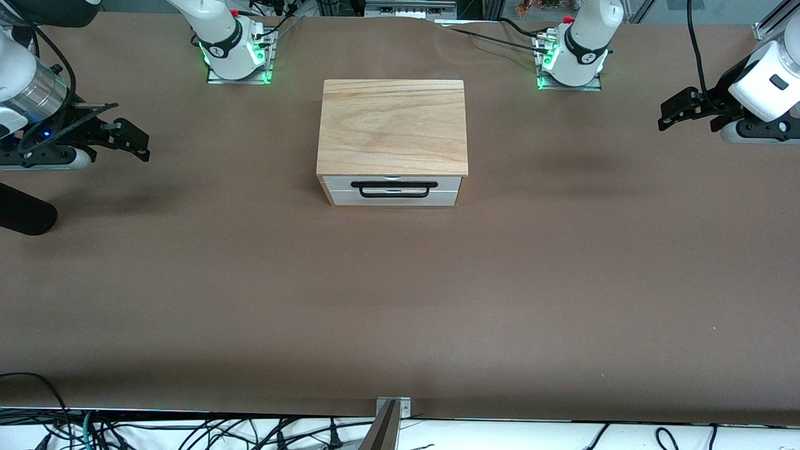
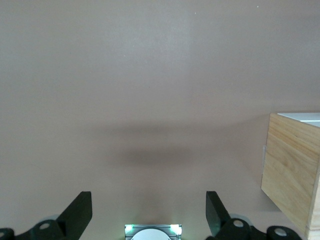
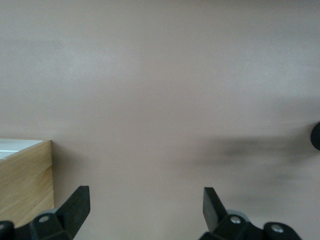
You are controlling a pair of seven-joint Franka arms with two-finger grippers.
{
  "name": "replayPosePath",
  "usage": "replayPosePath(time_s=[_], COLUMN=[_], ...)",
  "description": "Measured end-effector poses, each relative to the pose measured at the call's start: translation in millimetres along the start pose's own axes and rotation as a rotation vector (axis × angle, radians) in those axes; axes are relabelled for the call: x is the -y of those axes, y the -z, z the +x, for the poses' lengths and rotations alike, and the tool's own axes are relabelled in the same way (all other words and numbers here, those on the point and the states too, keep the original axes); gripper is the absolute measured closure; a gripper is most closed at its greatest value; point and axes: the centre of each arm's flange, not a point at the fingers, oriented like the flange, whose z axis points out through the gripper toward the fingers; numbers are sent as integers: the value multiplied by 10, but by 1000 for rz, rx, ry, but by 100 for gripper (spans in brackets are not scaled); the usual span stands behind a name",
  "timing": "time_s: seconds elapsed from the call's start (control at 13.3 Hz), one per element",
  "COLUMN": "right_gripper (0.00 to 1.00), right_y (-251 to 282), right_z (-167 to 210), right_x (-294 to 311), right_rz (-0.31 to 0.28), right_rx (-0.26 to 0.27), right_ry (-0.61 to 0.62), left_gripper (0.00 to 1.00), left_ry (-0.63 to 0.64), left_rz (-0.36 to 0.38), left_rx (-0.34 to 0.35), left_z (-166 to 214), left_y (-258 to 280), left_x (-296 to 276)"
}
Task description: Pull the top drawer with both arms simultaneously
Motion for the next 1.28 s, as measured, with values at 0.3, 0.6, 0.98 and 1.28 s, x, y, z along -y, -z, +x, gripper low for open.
replayPosePath(time_s=[0.3, 0.6, 0.98, 1.28], right_gripper=[0, 0, 0, 0], right_y=[-9, -40, -71, -150], right_z=[16, 28, 38, 26], right_x=[8, 2, 46, 202], right_rz=[0, 1, 1, -1], right_rx=[3, 10, 18, 53], right_ry=[1, 0, 8, 34], left_gripper=[0, 0, 0, 0], left_ry=[-2, -4, -4, -4], left_rz=[0, 1, 1, 1], left_rx=[-16, -11, -11, -11], left_z=[25, 28, 32, 33], left_y=[-21, -62, -77, -80], left_x=[-10, -22, -22, -22])
